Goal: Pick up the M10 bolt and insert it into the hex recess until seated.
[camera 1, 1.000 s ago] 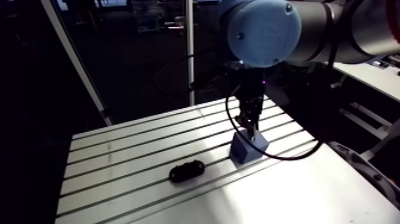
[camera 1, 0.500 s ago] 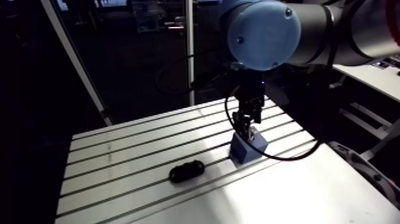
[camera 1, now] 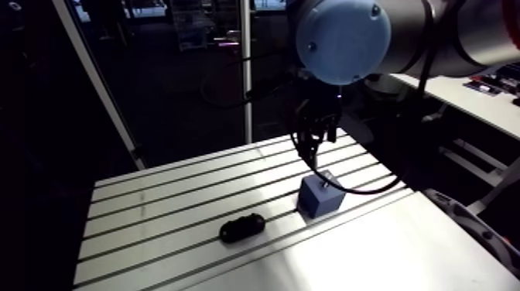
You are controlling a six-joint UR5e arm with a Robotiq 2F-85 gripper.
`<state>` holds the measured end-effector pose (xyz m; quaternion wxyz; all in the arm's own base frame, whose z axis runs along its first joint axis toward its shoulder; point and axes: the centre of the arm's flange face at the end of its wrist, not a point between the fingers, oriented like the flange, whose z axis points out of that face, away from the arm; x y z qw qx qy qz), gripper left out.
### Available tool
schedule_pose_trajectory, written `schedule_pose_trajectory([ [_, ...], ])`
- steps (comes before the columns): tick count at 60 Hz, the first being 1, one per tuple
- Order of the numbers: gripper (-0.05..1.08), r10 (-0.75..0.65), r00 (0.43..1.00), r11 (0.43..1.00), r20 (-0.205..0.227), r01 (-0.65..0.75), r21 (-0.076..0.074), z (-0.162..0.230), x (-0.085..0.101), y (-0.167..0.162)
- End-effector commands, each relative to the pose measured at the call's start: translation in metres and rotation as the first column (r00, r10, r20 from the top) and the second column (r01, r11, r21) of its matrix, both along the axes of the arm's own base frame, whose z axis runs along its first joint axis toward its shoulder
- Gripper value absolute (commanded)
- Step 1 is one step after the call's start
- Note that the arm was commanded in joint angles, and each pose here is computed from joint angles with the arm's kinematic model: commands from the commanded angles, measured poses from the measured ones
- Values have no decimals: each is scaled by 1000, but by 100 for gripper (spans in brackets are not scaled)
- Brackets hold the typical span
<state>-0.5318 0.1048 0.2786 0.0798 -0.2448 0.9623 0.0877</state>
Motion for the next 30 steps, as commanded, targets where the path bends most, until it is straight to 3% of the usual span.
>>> schedule_pose_trajectory([
  [1,1,-25,997,999,-79,23,-27,41,2,1],
  [4,4,-26,996,999,-81,23,-27,44,3,1],
  [6,22,-35,996,999,-83,33,-28,48,6,0],
  [7,22,-35,996,999,-83,33,-28,48,6,0],
  [8,35,-45,995,999,-88,43,-28,51,7,0],
  [9,35,-45,995,999,-88,43,-28,51,7,0],
  [10,46,-59,993,998,-98,56,-30,55,8,0],
  [11,46,-59,993,998,-98,56,-30,55,8,0],
  [12,58,-83,990,996,-113,79,-37,61,10,3],
  [13,58,-83,990,996,-113,79,-37,61,10,3],
  [14,72,-123,983,992,-133,117,-52,69,13,9],
  [15,72,-123,983,992,-133,117,-52,69,13,9],
  [17,96,-264,950,963,-167,250,-101,82,17,31],
  [18,96,-264,950,963,-167,250,-101,82,17,31],
  [19,102,-337,928,940,-160,321,-115,84,21,42],
  [20,104,-392,910,918,-138,377,-119,86,24,47],
  [22,104,-392,910,918,-138,377,-119,86,24,47],
  [26,107,-488,871,869,-53,479,-126,88,31,47],
  [30,108,-525,851,847,-37,517,-123,92,35,44],
])
